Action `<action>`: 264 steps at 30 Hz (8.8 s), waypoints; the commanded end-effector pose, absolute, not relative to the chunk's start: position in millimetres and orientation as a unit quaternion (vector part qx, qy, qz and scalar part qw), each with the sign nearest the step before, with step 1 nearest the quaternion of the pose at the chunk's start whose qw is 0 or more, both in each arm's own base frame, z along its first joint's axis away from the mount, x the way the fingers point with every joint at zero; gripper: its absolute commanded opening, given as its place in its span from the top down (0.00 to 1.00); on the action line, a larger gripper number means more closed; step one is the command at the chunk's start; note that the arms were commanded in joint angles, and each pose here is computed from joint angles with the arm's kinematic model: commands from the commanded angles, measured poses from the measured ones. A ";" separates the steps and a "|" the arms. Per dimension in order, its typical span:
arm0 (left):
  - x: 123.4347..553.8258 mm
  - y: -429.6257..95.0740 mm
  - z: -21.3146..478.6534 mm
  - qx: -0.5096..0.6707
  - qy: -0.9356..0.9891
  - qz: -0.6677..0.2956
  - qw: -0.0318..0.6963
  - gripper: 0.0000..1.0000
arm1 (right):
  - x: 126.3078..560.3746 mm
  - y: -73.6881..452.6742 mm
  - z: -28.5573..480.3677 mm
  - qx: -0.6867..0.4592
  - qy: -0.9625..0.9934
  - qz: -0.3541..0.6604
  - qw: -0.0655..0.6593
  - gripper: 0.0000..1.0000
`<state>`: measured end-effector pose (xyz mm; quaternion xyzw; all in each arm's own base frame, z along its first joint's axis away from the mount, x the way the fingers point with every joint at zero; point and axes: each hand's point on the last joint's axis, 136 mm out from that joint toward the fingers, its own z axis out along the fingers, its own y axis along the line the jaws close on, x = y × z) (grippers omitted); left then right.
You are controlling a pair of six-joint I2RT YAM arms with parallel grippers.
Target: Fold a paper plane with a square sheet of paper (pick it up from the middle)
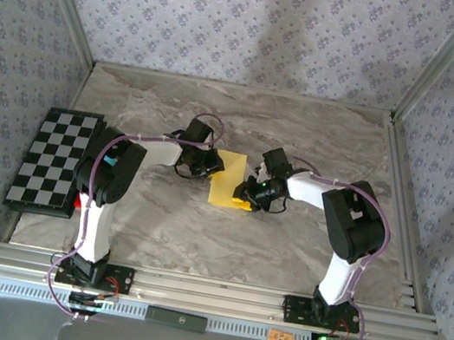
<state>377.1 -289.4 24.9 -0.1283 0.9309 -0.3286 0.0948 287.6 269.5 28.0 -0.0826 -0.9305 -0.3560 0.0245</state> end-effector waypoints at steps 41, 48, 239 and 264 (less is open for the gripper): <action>377.1 -299.3 50.7 -0.093 0.917 -0.374 0.107 0.77 | 284.0 252.6 41.5 -0.130 -0.925 -0.355 0.022 1.00; 385.6 -303.2 69.7 -0.055 0.916 -0.376 0.132 0.71 | 276.8 243.6 42.2 -0.107 -0.937 -0.329 0.044 1.00; 327.2 -298.2 33.1 -0.083 0.950 -0.292 0.072 1.00 | 312.1 280.9 -12.7 -0.132 -0.946 -0.294 0.037 0.98; 320.0 -280.6 2.0 -0.037 0.975 -0.213 0.049 1.00 | 328.2 300.1 34.6 -0.085 -0.925 -0.371 -0.012 0.97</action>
